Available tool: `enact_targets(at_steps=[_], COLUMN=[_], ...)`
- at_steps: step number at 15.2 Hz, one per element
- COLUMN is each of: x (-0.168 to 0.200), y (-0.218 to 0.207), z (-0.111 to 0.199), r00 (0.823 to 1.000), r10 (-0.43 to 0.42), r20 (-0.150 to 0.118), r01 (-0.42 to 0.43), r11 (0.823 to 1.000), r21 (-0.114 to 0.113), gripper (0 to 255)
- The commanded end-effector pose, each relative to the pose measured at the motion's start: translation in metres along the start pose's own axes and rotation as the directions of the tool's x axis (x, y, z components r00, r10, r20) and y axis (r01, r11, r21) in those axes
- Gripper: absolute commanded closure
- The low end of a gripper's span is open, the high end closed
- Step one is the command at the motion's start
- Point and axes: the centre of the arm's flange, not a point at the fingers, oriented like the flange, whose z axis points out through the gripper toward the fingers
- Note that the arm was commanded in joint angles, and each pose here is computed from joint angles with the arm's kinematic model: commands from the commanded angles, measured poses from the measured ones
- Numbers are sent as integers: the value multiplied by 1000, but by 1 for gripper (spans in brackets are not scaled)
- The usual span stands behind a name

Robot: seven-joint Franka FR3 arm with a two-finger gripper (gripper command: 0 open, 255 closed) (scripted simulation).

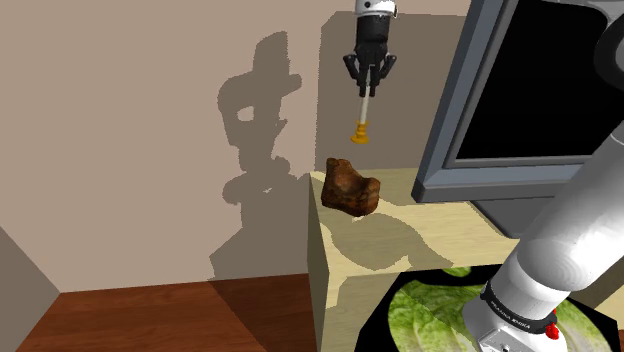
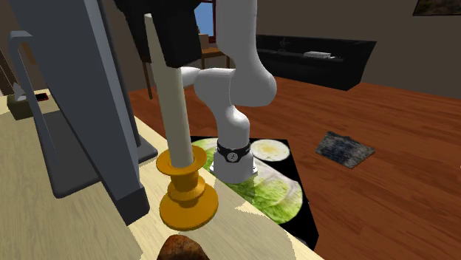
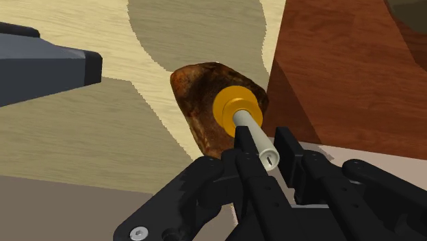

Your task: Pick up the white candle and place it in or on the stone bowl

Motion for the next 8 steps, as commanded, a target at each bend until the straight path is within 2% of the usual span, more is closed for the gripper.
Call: enact_targets(at_steps=[1, 2, 8], x=[23, 41, 46], y=[-11, -21, -21], z=[-10, -18, 13], r00=[1000, 1000, 1000], r10=[1, 1, 1], r20=[-1, -1, -1], r01=[-1, -1, -1], r11=[1000, 1000, 1000], r21=[0, 0, 0], gripper=[255, 255, 255])
